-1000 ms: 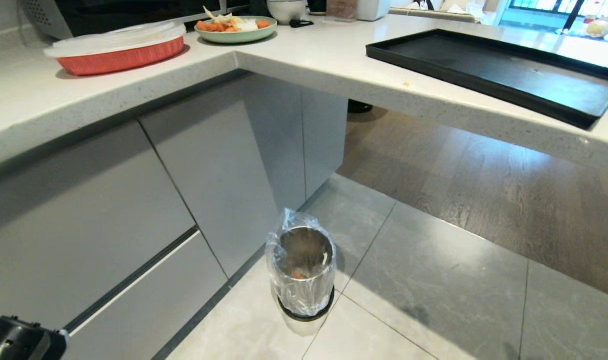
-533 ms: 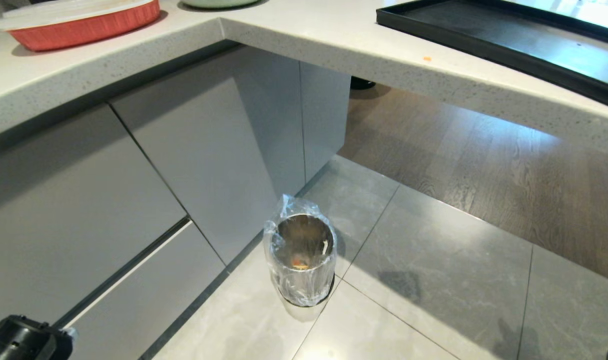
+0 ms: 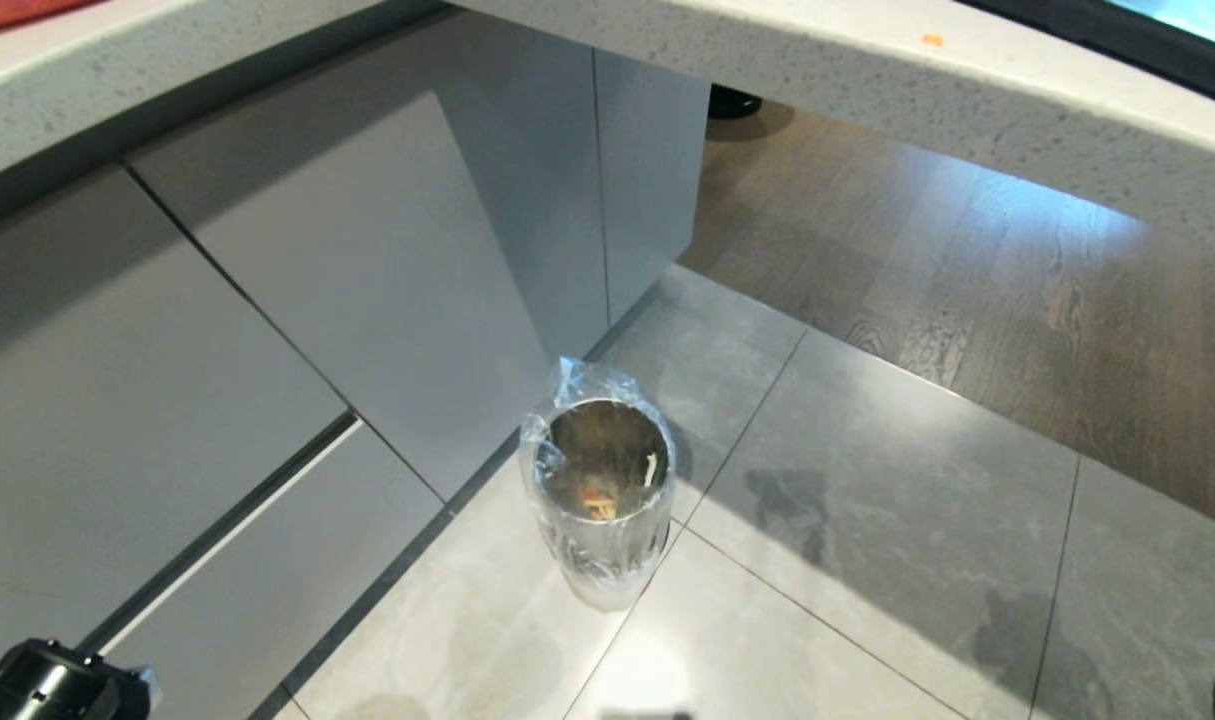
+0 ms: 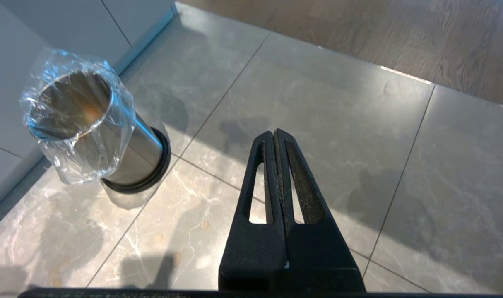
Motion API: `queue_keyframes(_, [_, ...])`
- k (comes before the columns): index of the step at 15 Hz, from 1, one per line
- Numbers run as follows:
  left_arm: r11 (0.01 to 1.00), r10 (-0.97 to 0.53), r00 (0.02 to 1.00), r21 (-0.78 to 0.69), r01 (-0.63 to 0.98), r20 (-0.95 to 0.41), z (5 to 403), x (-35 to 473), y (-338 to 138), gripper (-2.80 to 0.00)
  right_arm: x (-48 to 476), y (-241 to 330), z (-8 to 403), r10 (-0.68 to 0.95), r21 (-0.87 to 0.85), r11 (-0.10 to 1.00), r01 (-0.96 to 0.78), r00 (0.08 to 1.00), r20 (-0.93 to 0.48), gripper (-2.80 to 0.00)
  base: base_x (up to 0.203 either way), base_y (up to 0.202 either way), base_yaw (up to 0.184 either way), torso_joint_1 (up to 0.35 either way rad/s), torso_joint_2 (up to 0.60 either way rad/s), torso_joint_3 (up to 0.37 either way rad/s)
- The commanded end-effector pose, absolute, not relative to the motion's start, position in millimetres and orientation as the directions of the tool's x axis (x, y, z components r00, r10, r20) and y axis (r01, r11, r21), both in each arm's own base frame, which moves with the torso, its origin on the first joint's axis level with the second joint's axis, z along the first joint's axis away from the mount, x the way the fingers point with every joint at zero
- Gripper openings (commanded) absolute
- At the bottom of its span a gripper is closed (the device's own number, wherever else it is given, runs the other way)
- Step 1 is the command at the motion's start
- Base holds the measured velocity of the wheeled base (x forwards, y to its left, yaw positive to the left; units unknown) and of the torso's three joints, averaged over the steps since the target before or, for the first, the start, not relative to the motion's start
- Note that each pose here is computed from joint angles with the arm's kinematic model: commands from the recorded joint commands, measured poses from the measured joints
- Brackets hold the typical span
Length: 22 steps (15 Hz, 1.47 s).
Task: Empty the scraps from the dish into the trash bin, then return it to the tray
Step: Move the bowl over the trash can
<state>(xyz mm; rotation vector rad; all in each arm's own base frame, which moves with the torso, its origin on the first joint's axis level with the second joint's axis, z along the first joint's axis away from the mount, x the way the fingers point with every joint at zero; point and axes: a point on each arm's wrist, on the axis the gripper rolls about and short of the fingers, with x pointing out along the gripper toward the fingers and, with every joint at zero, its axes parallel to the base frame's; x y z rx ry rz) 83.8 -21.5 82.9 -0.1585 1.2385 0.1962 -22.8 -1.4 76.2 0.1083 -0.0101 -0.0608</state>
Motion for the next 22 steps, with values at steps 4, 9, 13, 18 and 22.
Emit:
queue_keyframes(4, [0.972, 0.065, 0.31, -0.01, -0.235, -0.949, 83, 84, -22, -2.8, -23, -1, 76, -0.061, 0.109, 0.992, 0.06, 0.998, 0.008, -2.8, 0.0, 0.0, 0.0, 0.002, 0.0, -0.197])
queue_keyframes(9, [0.972, 0.064, 0.32, -0.014, -0.236, -0.945, 85, 86, -22, -2.8, -23, -1, 76, -0.061, 0.108, 0.992, 0.06, 0.998, 0.008, -2.8, 0.0, 0.0, 0.0, 0.002, 0.0, -0.2])
queue_keyframes(13, [0.965, 0.076, 0.382, -0.029, -0.261, -0.921, 87, 90, -22, -2.8, -23, -1, 76, -0.061, 0.109, 0.992, 0.06, 0.998, 0.008, -2.8, 0.0, 0.0, 0.0, 0.001, 0.0, -0.199])
queue_keyframes(18, [0.943, 0.076, 0.474, -0.092, -0.321, -0.877, 91, 95, -21, -2.8, -23, -1, 76, -0.061, 0.109, 0.992, 0.06, 0.998, 0.008, -2.8, 0.0, 0.0, 0.0, 0.001, 0.0, -0.196])
queue_keyframes(22, [0.928, 0.07, 0.515, -0.134, -0.347, -0.854, 93, 87, -19, -2.8, -23, -1, 76, -0.061, 0.109, 0.992, 0.06, 0.998, 0.008, -2.8, 0.0, 0.0, 0.0, 0.001, 0.0, -0.198])
